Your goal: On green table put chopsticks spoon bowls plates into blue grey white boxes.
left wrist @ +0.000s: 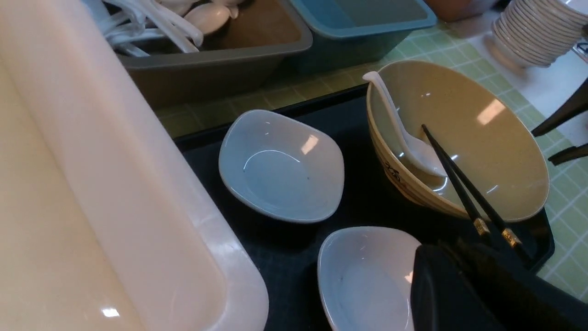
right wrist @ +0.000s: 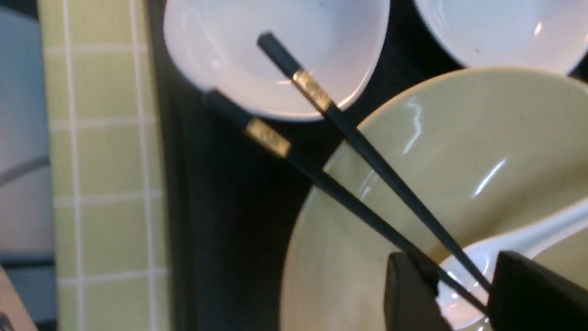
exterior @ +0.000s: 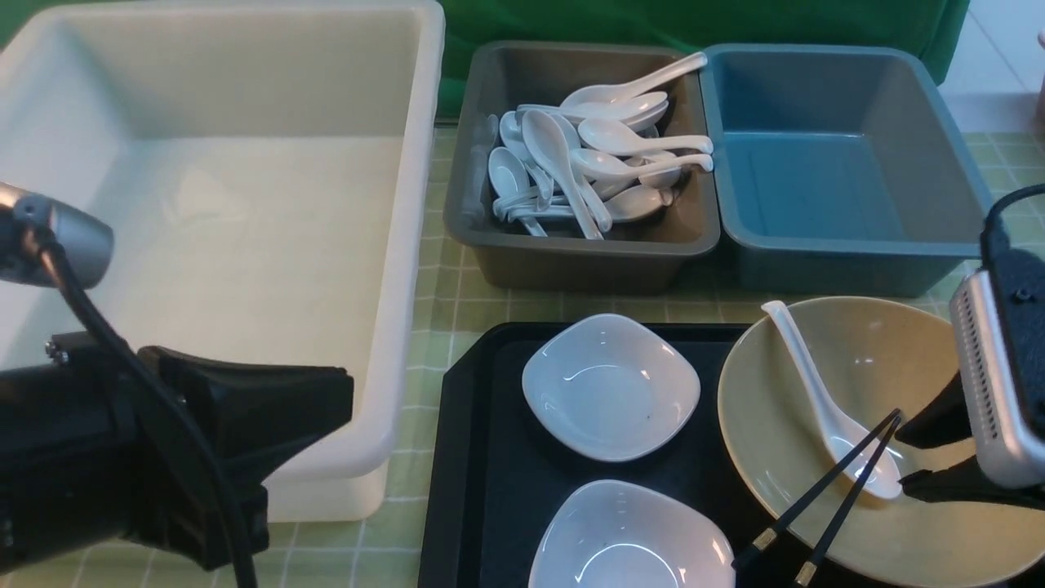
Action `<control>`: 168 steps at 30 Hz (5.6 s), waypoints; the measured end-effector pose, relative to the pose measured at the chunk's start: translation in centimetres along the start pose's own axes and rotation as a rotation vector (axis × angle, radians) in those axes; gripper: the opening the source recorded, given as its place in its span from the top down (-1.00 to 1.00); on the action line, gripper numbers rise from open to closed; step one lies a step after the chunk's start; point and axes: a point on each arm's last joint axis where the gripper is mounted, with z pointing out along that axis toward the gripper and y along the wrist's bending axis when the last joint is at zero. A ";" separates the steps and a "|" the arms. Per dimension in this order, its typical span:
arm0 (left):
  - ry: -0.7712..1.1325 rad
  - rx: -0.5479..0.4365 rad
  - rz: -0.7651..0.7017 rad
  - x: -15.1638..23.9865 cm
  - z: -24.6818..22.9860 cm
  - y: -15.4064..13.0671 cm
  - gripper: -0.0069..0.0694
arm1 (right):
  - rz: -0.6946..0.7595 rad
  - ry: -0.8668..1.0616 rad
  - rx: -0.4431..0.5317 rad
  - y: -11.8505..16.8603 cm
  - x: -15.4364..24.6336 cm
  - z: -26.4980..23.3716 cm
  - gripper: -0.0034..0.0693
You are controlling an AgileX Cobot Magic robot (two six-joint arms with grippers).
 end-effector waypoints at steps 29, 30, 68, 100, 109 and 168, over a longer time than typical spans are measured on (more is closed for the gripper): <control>-0.049 -0.019 0.028 -0.4 0.0 0.2 0.82 | -0.338 0.292 -0.094 -3.1 0.2 9.2 -0.24; -0.049 -0.019 0.028 -0.4 0.0 0.2 0.82 | -0.338 0.292 -0.092 -3.2 0.1 9.2 -0.22; -0.042 -0.023 0.041 -0.4 0.0 0.2 0.82 | 0.042 0.230 -0.030 -6.5 -4.6 5.2 0.72; -0.054 -0.026 0.011 -0.5 0.0 0.2 0.82 | 1.379 -0.715 0.003 -29.1 5.7 7.5 0.72; -0.054 -0.026 0.006 -0.5 0.0 0.2 0.82 | 1.516 -0.683 0.057 -29.9 8.2 10.8 0.63; 0.327 -0.072 0.038 -5.6 3.2 1.3 0.53 | 0.755 -0.028 0.108 -8.0 -0.2 4.2 -0.48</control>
